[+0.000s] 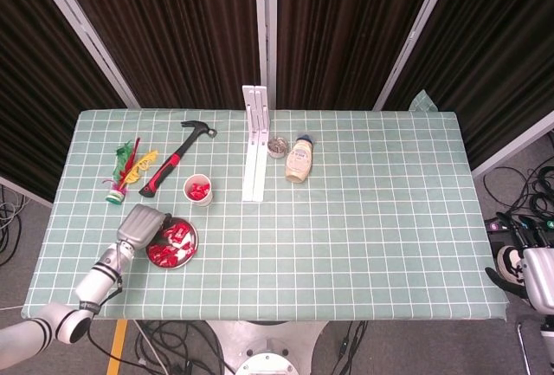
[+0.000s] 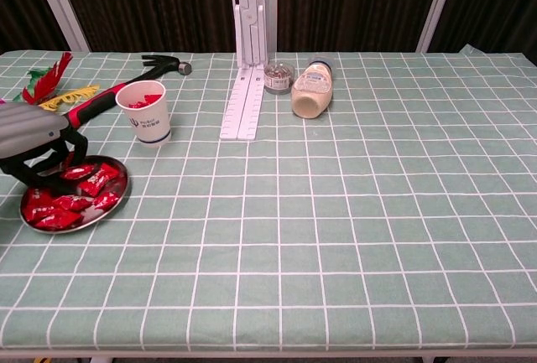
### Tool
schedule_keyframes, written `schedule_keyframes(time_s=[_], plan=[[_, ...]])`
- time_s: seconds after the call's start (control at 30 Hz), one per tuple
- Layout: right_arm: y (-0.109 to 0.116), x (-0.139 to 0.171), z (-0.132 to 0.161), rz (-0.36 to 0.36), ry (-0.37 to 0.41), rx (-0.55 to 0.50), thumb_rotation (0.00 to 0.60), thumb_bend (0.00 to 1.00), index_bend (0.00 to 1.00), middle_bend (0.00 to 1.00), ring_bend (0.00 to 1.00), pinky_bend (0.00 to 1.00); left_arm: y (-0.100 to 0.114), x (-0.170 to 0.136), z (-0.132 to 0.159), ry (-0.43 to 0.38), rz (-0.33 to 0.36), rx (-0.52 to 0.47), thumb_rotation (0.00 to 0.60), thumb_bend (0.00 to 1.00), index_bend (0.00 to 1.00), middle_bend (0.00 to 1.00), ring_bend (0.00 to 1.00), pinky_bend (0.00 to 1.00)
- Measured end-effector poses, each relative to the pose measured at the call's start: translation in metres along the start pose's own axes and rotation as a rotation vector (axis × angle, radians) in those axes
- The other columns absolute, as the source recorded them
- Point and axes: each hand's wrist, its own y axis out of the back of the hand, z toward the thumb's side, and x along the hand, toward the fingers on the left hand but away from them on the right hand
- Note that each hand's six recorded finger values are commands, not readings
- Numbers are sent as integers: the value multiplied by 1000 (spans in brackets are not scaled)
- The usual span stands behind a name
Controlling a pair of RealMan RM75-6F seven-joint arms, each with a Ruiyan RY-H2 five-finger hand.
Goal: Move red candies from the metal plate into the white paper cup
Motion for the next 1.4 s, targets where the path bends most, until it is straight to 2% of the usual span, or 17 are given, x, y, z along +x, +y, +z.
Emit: schedule_keyframes(time_s=[0.17, 0.37, 0.53, 0.7, 0.93, 1.13, 1.4], plan=[[-1, -1, 1, 1, 4, -2, 600, 82, 118, 244, 135, 425, 5, -6, 7, -13, 2, -58, 600, 436, 640, 900, 871, 1000], [0, -1, 0, 1, 3, -4, 600, 82, 118, 244, 135, 425, 22, -17, 18, -40, 18, -142, 600, 439, 640, 900, 871, 1000], [0, 0, -2, 0, 0, -5, 600, 82, 118, 244, 135, 425, 51, -16, 17, -38, 76, -196, 600, 442, 640, 899, 870, 1000], [0, 0, -2, -1, 1, -7, 600, 82, 118, 244, 135, 425, 86, 2, 15, -35, 136, -212, 600, 444, 640, 897, 869, 1000], [-1, 1, -5, -1, -8, -8, 600, 82, 118, 244, 135, 425, 121, 34, 26, -50, 153, -247, 600, 444, 640, 897, 869, 1000], [-1, 2, -8, -2, -16, -7, 600, 82, 118, 244, 135, 425, 129, 58, 34, -41, 128, -274, 600, 443, 640, 895, 868, 1000], [-2, 0, -9, 2, -18, -7, 600, 82, 118, 244, 135, 425, 115, 73, 35, -2, 81, -334, 600, 438, 640, 892, 867, 1000]])
